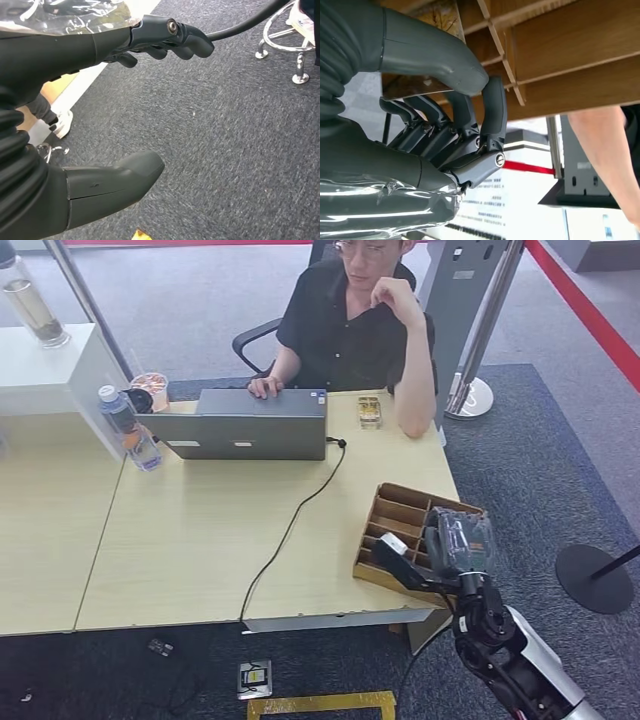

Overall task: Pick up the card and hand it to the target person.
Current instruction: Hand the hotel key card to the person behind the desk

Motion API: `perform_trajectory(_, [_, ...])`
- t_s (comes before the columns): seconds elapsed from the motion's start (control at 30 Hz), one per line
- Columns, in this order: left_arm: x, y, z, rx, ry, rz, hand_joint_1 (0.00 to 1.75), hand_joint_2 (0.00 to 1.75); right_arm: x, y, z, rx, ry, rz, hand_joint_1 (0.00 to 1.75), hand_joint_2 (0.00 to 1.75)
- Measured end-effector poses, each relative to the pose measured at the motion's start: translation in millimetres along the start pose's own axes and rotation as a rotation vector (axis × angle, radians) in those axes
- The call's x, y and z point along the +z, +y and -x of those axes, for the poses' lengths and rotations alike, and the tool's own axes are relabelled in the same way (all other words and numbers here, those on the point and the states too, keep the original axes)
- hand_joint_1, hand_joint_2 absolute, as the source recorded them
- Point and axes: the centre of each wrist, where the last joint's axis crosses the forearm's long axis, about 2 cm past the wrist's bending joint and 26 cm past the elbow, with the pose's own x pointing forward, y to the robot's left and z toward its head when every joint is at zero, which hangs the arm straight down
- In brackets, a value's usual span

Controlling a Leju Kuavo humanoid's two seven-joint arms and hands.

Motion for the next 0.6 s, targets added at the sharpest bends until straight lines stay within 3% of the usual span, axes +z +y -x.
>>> perform_trajectory(0.6, [0.0,-0.1,0.6,0.001,-0.028,0.001,0.00,1.75,-4.1,-52.6,-26.9,-0.074,-0.193,0.439,1.75,1.75])
